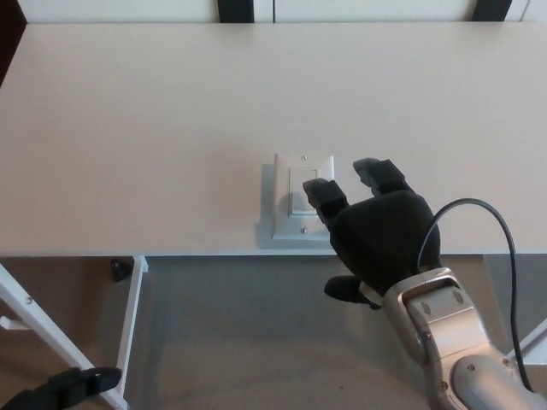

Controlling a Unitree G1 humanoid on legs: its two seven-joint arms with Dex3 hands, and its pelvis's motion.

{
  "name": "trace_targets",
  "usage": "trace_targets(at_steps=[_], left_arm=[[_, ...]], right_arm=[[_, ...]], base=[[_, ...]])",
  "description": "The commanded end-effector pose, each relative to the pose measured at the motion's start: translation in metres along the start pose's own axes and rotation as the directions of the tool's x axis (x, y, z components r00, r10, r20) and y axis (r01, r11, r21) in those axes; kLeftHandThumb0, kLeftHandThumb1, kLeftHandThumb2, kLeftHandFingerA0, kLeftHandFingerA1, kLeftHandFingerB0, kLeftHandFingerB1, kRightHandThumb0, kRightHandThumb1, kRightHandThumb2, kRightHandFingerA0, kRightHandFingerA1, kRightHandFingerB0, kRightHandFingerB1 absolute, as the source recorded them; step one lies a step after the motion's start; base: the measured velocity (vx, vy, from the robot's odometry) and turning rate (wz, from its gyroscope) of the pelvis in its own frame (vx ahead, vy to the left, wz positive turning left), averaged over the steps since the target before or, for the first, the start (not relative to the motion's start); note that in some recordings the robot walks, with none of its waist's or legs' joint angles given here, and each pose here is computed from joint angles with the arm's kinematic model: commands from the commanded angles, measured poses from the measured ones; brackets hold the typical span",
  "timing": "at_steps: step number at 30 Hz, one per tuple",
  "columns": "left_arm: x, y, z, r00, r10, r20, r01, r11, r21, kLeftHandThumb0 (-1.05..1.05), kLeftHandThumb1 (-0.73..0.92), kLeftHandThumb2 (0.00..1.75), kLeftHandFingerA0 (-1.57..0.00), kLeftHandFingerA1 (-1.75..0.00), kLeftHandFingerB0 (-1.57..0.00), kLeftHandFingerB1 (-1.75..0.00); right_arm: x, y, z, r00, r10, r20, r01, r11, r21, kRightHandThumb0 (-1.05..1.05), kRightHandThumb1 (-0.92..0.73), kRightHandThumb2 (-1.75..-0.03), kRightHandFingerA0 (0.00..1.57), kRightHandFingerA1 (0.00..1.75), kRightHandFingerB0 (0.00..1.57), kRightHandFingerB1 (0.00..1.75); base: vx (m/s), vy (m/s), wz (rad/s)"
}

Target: The robot walk towards a table in front and then clicks the light switch button using the right hand's index finger

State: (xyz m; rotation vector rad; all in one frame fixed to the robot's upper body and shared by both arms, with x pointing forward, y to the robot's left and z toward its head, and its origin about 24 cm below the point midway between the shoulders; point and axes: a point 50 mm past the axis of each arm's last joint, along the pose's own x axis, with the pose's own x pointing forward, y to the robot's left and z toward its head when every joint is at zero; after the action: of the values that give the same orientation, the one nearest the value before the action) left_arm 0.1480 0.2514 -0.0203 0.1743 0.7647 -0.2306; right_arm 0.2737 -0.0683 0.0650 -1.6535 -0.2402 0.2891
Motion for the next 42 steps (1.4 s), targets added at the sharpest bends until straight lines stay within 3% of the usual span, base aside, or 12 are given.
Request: trace_targets(at_steps=[1, 16, 17, 18, 19, 20, 30, 31, 34, 42], left_arm=[[-0.002, 0.003, 0.003, 1.000, 0.011, 0.005, -0.012, 1.000, 0.025, -0.11, 0.59, 0.96, -0.26, -0.55, -0.14, -0.49], [0.000, 0.005, 0.008, 1.000, 0.013, 0.018, -0.014, 0.999, 0.046, -0.14, 0.56, 0.94, -0.29, -0.55, -0.14, -0.49], [0.000, 0.005, 0.008, 1.000, 0.011, 0.018, -0.012, 0.999, 0.044, -0.14, 0.56, 0.94, -0.29, -0.55, -0.14, -0.49], [0.000, 0.005, 0.008, 1.000, 0.009, 0.020, -0.010, 0.999, 0.045, -0.14, 0.56, 0.94, -0.29, -0.55, -0.14, -0.48], [0.000, 0.005, 0.008, 1.000, 0.009, 0.019, -0.009, 0.999, 0.045, -0.14, 0.55, 0.93, -0.29, -0.55, -0.14, -0.48], [0.000, 0.005, 0.008, 1.000, 0.010, 0.015, -0.011, 0.999, 0.045, -0.14, 0.55, 0.93, -0.29, -0.55, -0.14, -0.48], [0.001, 0.007, 0.012, 1.000, 0.015, 0.020, -0.016, 0.999, 0.050, -0.14, 0.55, 0.93, -0.29, -0.55, -0.14, -0.48], [0.003, 0.007, 0.013, 1.000, 0.015, 0.026, -0.016, 0.999, 0.046, -0.13, 0.55, 0.93, -0.29, -0.55, -0.14, -0.49], [0.003, 0.007, 0.014, 0.999, 0.025, 0.021, -0.026, 0.999, 0.045, -0.13, 0.54, 0.92, -0.30, -0.56, -0.15, -0.49], [0.003, 0.008, 0.012, 0.999, 0.007, 0.033, -0.009, 0.998, 0.054, -0.13, 0.54, 0.93, -0.29, -0.56, -0.15, -0.49]], right_arm=[[0.003, 0.003, -0.003, 1.000, 0.020, -0.024, -0.020, 1.000, -0.006, -0.86, -0.52, -0.89, 0.05, 0.28, 0.10, 0.31], [0.007, 0.010, 0.002, 0.999, 0.036, -0.024, -0.037, 0.999, -0.010, -0.85, -0.51, -0.91, 0.04, 0.31, 0.08, 0.33], [0.007, 0.009, 0.003, 0.999, 0.029, -0.021, -0.030, 0.999, -0.011, -0.89, -0.62, -0.58, 0.04, 0.35, 0.13, 0.30], [0.006, 0.009, 0.005, 1.000, 0.020, -0.014, -0.020, 1.000, -0.004, -0.89, -0.61, -0.58, 0.04, 0.36, 0.13, 0.31], [0.006, 0.008, 0.006, 1.000, 0.018, -0.009, -0.018, 1.000, 0.008, -0.89, -0.61, -0.58, 0.02, 0.36, 0.13, 0.31], [0.006, 0.007, 0.007, 1.000, 0.019, -0.004, -0.019, 0.999, 0.027, -0.83, -0.50, -0.90, 0.03, 0.26, 0.14, 0.36], [0.005, 0.011, 0.010, 0.999, 0.034, -0.006, -0.034, 0.999, -0.001, -0.87, -0.53, -0.91, 0.05, 0.25, 0.09, 0.32], [0.006, 0.012, 0.009, 0.999, 0.034, -0.014, -0.035, 0.999, -0.010, -0.86, -0.52, -0.91, 0.03, 0.27, 0.14, 0.34], [0.005, 0.015, 0.008, 0.999, 0.031, -0.025, -0.032, 0.999, -0.014, -0.86, -0.51, -0.90, 0.04, 0.36, 0.09, 0.37], [0.005, 0.024, -0.001, 0.995, 0.081, -0.059, -0.081, 0.997, 0.000, -0.85, -0.52, -0.88, 0.05, 0.27, 0.10, 0.32]], base=[[0.00, 0.000, 0.00], [0.00, 0.000, 0.00], [0.00, 0.000, 0.00], [0.00, 0.000, 0.00], [0.00, 0.000, 0.00], [0.00, 0.000, 0.00], [0.00, 0.000, 0.00], [0.00, 0.000, 0.00], [0.00, 0.000, 0.00], [0.00, 0.000, 0.00]])
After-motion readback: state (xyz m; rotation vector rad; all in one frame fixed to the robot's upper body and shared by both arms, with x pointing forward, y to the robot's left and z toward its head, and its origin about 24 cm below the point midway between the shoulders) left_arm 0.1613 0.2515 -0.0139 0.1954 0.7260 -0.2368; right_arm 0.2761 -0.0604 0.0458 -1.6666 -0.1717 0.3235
